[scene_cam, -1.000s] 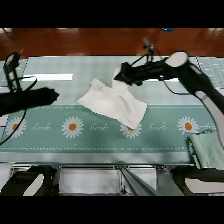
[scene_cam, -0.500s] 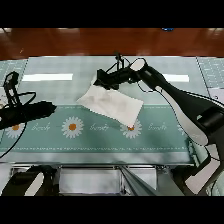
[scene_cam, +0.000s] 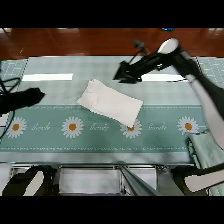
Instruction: Fold the shirts.
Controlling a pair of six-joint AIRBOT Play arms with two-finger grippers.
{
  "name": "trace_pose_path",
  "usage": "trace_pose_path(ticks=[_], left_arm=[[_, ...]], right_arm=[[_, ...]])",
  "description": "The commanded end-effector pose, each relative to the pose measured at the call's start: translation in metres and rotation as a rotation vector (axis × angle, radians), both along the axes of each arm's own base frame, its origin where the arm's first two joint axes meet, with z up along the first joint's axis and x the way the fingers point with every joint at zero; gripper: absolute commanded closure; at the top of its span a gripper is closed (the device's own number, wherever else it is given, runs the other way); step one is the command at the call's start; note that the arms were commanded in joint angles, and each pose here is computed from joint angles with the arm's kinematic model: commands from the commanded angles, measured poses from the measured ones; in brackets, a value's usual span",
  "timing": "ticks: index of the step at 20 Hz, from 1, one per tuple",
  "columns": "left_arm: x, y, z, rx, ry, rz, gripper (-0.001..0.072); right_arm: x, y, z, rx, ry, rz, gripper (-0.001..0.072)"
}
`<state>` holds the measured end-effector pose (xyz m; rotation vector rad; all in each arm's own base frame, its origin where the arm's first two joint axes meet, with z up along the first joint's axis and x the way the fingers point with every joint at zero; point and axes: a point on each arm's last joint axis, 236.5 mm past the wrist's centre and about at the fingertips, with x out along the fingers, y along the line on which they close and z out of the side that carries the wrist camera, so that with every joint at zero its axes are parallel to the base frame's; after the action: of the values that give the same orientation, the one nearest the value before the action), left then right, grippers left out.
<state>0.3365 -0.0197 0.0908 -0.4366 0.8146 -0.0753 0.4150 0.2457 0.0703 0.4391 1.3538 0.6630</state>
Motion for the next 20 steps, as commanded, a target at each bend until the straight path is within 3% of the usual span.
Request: trace_pose_path(ticks=[1, 2, 4, 9, 17, 20], left_arm=[[0.010, 0.016, 0.035, -0.029, -0.073, 0.055, 0.0686], [0.010, 0.008, 0.033, -0.060, -0.070, 0.042, 0.0685], [0.006, -0.011, 0.019, -0.077, -0.045, -0.015, 0.0685], [-0.024, -0.065, -0.041, -0.100, 0.103, -0.165, 0.0685], [-0.032, -0.094, -0.074, -0.110, 0.175, -0.232, 0.0686], [-0.031, -0.095, -0.077, -0.117, 0.185, -0.231, 0.0685]], right_arm=[[-0.041, -0.191, 0.019, -0.561, -0.049, -0.280, 0.0303], [-0.057, -0.221, 0.017, -0.617, -0.070, -0.387, 0.0303], [-0.088, -0.230, -0.014, -0.557, -0.098, -0.516, 0.0303], [-0.126, -0.156, -0.119, -0.157, 0.040, -0.668, 0.0293], [-0.110, -0.073, -0.160, 0.249, 0.261, -0.591, 0.0301], [-0.113, -0.065, -0.172, 0.274, 0.315, -0.573, 0.0306]])
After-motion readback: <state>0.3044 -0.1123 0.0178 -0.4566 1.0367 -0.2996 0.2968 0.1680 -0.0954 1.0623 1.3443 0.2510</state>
